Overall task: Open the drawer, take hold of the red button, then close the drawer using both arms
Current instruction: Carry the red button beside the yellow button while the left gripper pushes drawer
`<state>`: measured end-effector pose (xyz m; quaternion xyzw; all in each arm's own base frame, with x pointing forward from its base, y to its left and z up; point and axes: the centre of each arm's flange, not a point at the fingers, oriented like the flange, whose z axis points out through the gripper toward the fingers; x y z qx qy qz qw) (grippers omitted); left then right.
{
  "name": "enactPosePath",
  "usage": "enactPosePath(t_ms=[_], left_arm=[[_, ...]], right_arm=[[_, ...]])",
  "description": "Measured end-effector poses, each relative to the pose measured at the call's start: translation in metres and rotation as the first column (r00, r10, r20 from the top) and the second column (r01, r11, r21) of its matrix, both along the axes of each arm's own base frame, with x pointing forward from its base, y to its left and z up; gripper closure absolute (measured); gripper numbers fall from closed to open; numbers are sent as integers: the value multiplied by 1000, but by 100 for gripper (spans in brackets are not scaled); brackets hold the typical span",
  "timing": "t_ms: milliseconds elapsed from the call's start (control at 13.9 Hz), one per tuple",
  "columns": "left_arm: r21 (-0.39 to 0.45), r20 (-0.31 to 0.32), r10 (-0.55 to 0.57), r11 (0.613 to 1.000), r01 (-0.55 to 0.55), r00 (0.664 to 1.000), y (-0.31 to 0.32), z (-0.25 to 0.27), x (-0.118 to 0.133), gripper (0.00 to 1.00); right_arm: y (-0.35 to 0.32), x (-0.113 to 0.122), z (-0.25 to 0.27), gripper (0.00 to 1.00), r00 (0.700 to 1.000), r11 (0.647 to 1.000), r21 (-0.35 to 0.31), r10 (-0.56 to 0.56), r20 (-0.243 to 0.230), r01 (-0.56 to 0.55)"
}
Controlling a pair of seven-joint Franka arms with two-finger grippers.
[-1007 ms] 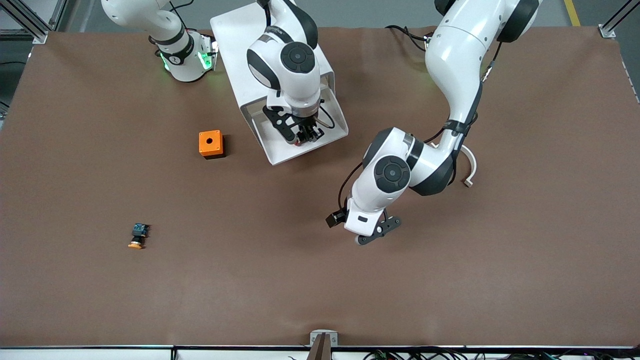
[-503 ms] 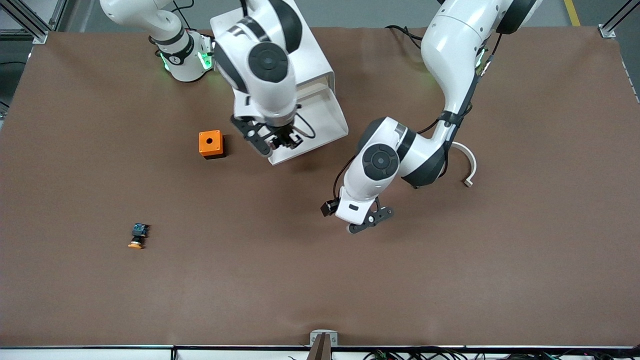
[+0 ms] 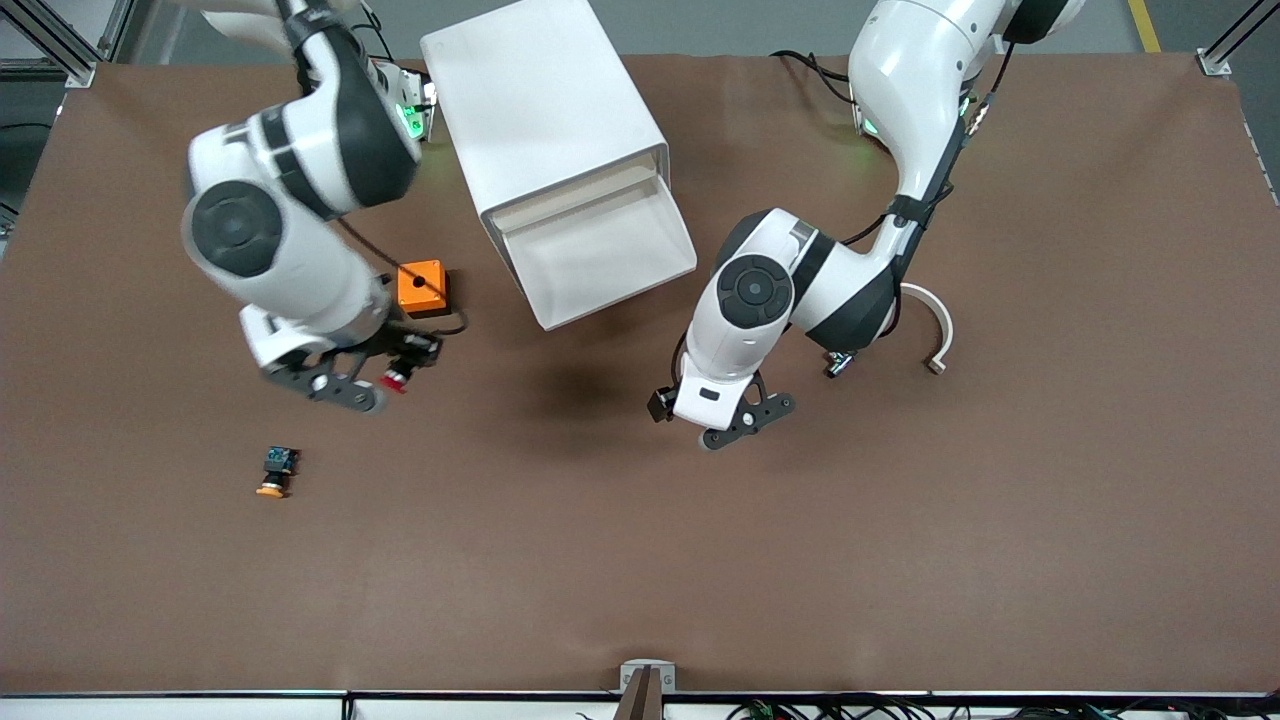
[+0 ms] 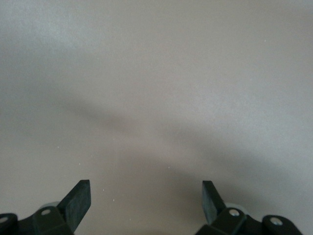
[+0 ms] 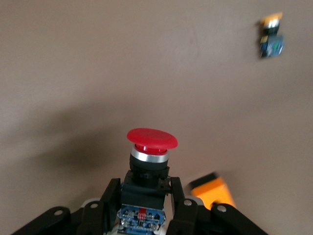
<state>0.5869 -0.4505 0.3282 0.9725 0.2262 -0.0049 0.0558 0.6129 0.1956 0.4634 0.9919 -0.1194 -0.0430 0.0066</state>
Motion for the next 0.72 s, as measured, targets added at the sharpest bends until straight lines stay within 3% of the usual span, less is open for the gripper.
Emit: enactPosePath(t_ms=[360,719], left_arm=[[-3,-24,-59,998,59,998,-35,-8,-33,0],[4,-37,-126,992,127,991,-72,-15,-72,0]], right_arm=[[-110,32,-59,54,989,989,24,144,14,-144],[-166,41,-144,54,979,979,27,202,19,-203]])
